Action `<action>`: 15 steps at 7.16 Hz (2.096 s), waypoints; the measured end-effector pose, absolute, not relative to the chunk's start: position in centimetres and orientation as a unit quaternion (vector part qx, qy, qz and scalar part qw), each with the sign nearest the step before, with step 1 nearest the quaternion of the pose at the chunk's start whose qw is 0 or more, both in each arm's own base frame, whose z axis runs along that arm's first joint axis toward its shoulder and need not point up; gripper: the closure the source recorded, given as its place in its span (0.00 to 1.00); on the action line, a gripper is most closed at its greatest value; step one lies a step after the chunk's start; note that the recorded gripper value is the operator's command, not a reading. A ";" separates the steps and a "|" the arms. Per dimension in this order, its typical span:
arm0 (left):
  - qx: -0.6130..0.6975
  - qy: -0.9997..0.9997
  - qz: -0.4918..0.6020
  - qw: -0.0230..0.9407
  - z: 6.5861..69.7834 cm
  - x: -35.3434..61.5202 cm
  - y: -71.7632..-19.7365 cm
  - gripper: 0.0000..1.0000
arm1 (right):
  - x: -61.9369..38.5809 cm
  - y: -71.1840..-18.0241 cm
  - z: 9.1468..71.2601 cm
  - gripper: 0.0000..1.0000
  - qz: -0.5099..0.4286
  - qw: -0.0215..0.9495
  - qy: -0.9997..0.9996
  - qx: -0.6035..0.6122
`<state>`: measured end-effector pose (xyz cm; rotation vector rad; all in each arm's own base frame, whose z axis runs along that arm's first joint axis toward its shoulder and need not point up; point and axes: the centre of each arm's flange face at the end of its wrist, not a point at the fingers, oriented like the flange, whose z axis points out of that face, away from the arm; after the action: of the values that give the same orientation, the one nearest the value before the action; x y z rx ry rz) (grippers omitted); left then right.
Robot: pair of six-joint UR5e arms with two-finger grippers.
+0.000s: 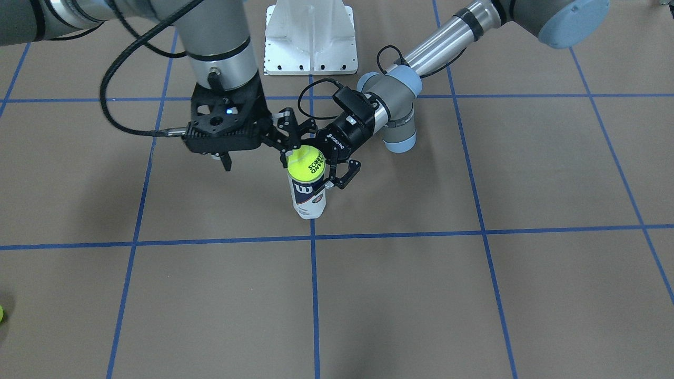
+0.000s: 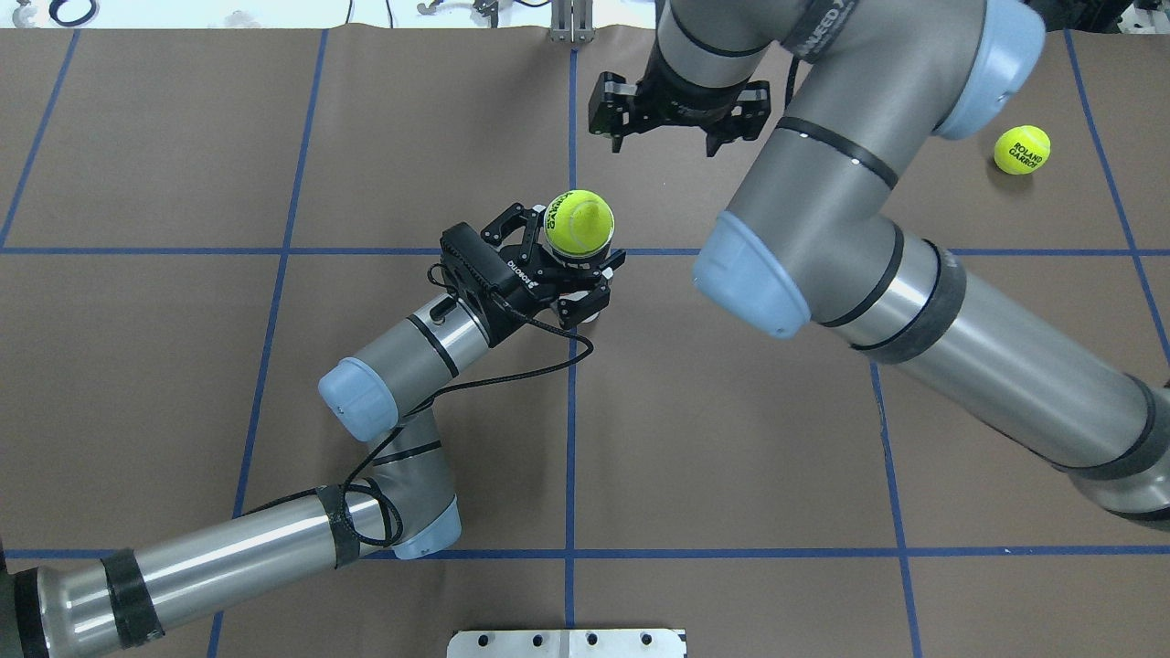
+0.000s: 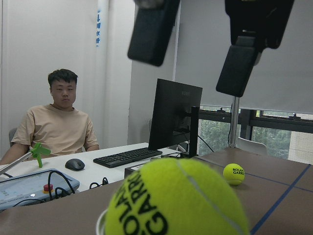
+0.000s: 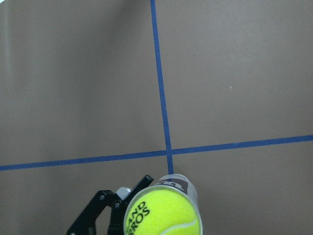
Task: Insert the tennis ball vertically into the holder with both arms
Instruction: 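Open the right gripper to drop the ball into the can, then move the right gripper to the second yellow ball and grasp it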
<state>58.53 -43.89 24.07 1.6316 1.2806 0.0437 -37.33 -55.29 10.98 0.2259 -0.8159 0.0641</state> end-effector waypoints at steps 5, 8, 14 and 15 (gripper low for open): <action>0.677 0.532 0.017 0.508 24.0 58.5 -43.8 0.02 | -23.0 -72.0 33.0 0.01 -0.098 0.934 -0.312 0.142; 0.678 0.532 0.017 0.507 24.0 58.4 -44.0 0.02 | -19.7 -74.2 48.0 0.00 -0.142 0.933 -0.291 0.158; 0.678 0.533 0.018 0.507 24.1 58.4 -43.9 0.02 | -19.6 -71.7 60.8 0.00 -0.183 0.950 -0.200 0.154; 0.678 0.533 0.018 0.507 24.1 58.4 -43.9 0.02 | -20.2 -71.4 61.3 0.03 -0.186 0.951 -0.195 0.151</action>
<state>58.41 -43.89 24.10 1.6340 1.2847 0.0439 -20.16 -71.38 61.32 0.3067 -0.3959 -0.3775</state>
